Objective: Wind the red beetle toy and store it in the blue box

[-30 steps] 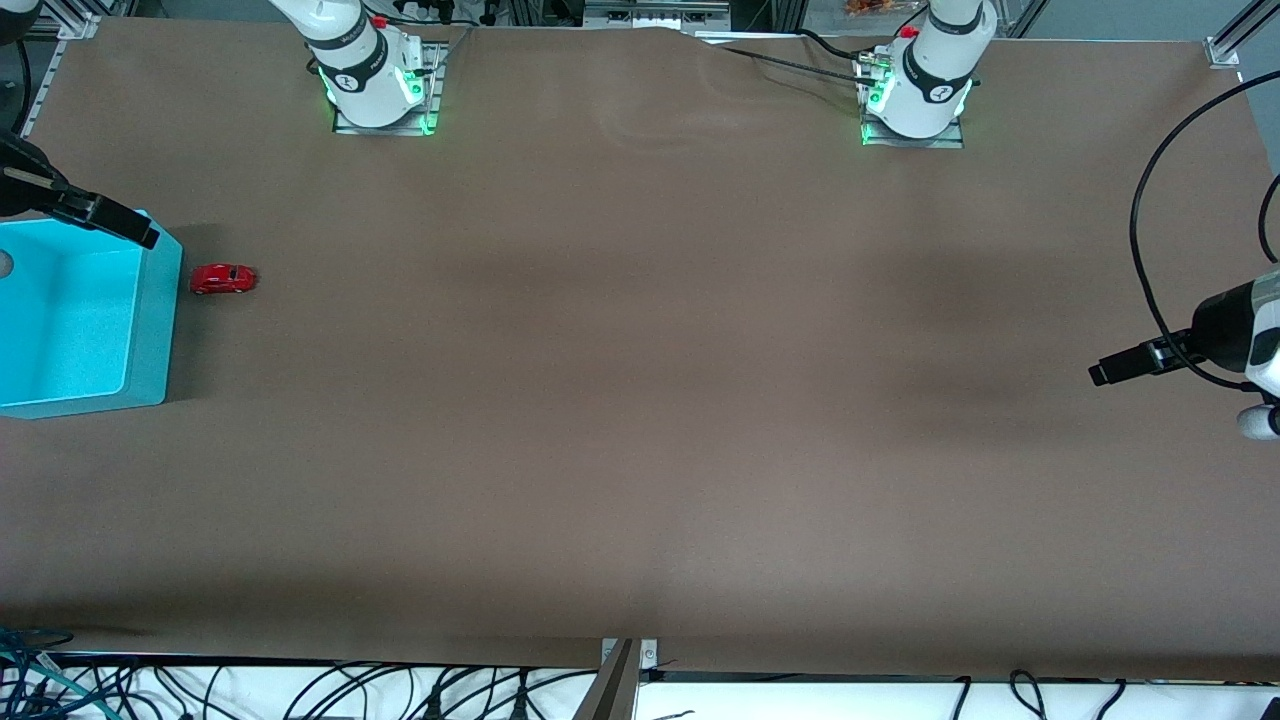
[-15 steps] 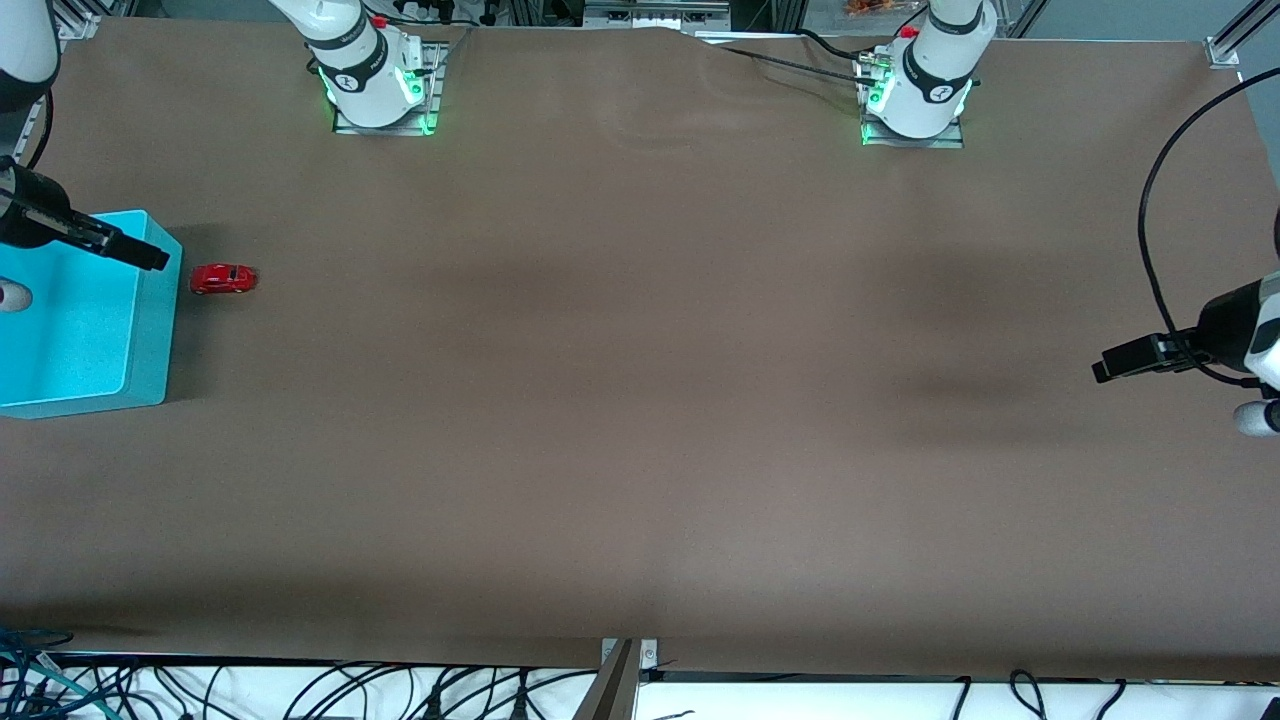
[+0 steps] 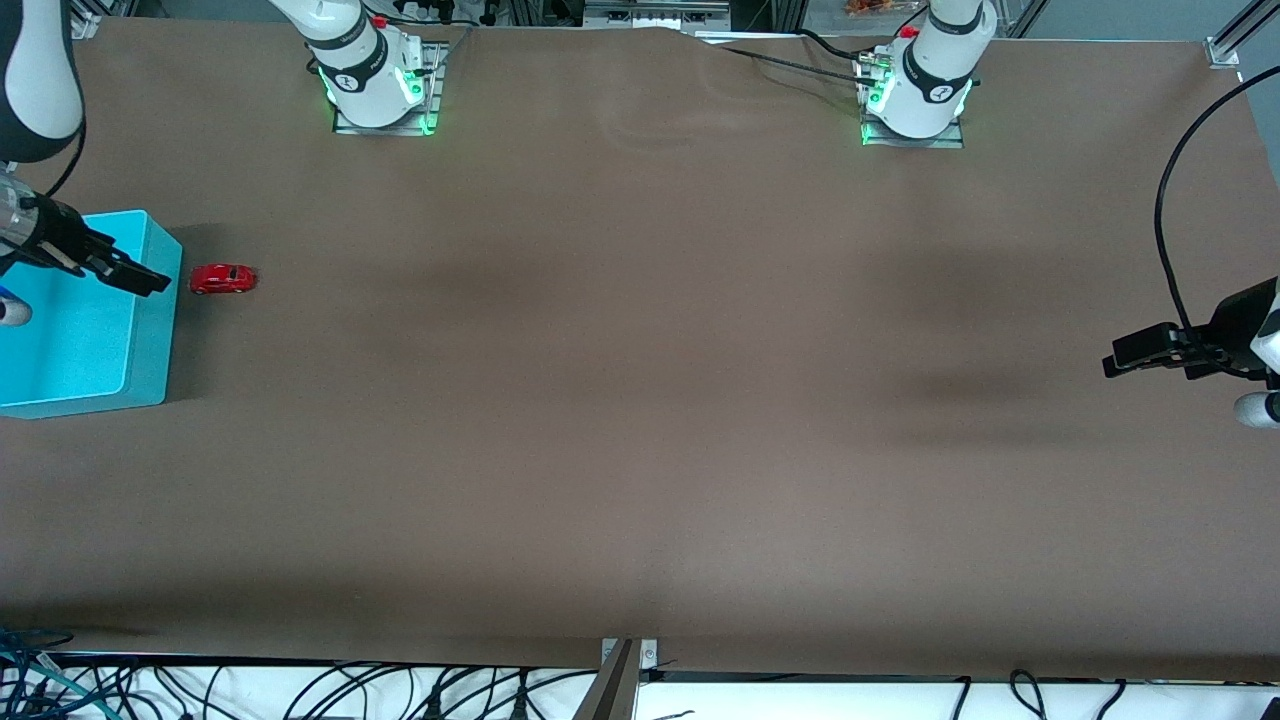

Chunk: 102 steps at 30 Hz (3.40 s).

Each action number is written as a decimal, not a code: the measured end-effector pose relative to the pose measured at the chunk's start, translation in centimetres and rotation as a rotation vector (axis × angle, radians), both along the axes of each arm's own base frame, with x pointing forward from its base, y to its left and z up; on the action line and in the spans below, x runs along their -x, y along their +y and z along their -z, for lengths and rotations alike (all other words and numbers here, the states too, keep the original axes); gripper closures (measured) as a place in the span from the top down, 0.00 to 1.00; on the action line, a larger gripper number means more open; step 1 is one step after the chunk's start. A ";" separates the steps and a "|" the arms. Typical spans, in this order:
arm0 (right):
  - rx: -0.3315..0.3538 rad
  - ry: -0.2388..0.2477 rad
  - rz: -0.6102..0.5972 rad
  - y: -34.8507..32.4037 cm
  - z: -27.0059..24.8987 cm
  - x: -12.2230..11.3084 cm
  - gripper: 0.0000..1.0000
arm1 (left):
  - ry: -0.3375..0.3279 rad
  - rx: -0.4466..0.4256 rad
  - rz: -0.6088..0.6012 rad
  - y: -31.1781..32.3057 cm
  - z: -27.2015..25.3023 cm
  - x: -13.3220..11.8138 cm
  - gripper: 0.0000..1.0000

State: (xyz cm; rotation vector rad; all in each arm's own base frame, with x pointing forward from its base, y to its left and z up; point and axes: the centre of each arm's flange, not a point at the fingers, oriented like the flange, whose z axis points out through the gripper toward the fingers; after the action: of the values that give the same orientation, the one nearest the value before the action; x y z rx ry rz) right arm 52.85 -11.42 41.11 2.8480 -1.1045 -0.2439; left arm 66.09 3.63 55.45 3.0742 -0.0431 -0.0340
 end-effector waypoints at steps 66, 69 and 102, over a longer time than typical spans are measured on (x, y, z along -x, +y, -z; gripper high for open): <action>0.082 -0.050 0.353 -6.8 18.4 7.1 1.00 | -0.005 -0.001 0.056 -3.4 -0.2 -0.1 1.00; 0.088 -0.049 0.363 -7.3 19.0 7.3 1.00 | -0.005 -0.001 0.055 -3.3 -0.2 -0.1 1.00; 0.132 -0.026 0.443 -9.0 23.4 8.4 0.82 | -0.006 0.002 0.074 -4.5 -0.2 -0.1 1.00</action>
State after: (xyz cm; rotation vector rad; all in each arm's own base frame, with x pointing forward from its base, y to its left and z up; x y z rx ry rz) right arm 44.44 -20.37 17.73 2.4685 -1.6790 -0.1516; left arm 66.21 -0.90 55.70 3.0694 -0.1574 -0.0291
